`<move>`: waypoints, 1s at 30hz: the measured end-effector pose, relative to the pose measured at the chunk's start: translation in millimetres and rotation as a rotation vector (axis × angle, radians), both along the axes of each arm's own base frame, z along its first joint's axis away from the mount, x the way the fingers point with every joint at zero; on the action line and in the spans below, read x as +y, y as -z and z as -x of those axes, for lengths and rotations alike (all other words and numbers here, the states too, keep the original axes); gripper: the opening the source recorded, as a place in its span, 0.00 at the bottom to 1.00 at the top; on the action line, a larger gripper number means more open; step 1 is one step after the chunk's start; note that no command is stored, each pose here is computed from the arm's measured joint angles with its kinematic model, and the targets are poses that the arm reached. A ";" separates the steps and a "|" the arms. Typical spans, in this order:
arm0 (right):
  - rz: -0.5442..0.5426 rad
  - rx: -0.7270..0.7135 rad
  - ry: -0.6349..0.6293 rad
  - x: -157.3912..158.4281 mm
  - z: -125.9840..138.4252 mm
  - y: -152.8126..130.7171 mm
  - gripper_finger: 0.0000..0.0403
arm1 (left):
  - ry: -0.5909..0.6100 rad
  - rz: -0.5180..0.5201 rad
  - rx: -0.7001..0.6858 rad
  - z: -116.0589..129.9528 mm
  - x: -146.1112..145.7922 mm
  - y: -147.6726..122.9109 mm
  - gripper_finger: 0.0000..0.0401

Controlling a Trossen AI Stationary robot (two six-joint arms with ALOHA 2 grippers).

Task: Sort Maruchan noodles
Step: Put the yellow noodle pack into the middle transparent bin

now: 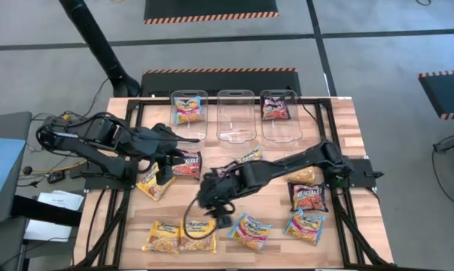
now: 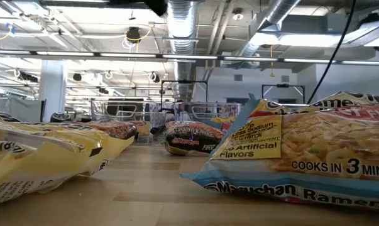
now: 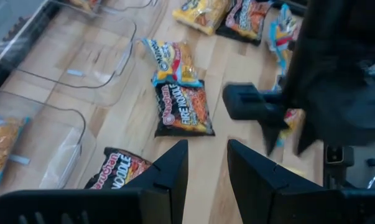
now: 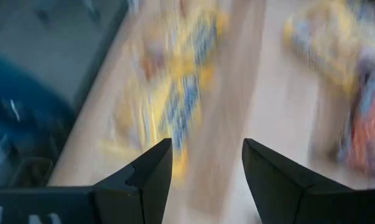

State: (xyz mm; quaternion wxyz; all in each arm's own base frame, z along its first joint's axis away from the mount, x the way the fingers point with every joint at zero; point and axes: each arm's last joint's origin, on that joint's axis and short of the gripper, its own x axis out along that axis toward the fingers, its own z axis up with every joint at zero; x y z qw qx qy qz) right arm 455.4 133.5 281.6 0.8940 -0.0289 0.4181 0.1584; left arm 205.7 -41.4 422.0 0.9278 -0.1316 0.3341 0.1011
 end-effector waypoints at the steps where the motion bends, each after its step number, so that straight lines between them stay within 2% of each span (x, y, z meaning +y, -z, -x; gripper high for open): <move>1: -0.006 -0.006 0.003 1.6 -4.9 6.4 0.54 | -0.003 0.003 0.001 0.0 0.0 0.2 0.25; 2: -0.014 -0.020 0.002 4.1 -8.7 10.3 0.54 | -0.006 0.005 0.007 -0.3 -0.1 0.8 0.25; 4: 0.006 0.053 -0.001 6.3 -5.3 21.3 0.54 | -0.013 0.012 0.010 -0.2 0.0 1.2 0.25; 7: -0.014 0.032 0.010 11.2 -14.2 32.4 0.54 | -0.027 0.022 0.024 0.3 0.1 2.6 0.25; 9: 0.004 0.103 0.017 12.4 -12.0 45.1 0.54 | -0.031 0.022 0.024 0.6 0.3 2.4 0.25; 11: -0.016 0.075 0.027 16.7 -18.2 51.6 0.54 | -0.031 0.022 0.027 0.7 0.3 2.7 0.25; 13: -0.012 0.132 0.040 18.5 -14.0 57.1 0.54 | -0.032 0.021 0.027 1.1 0.4 2.6 0.25; 15: -0.045 0.081 0.051 22.9 -21.1 59.3 0.54 | -0.031 0.019 0.038 1.4 0.5 3.5 0.25; 21: -0.078 0.094 0.085 28.4 -23.9 69.6 0.54 | -0.031 0.018 0.041 1.8 0.5 3.7 0.25; 30: -0.100 0.021 0.102 31.9 -29.0 65.5 0.54 | -0.031 0.019 0.040 1.5 0.5 3.6 0.25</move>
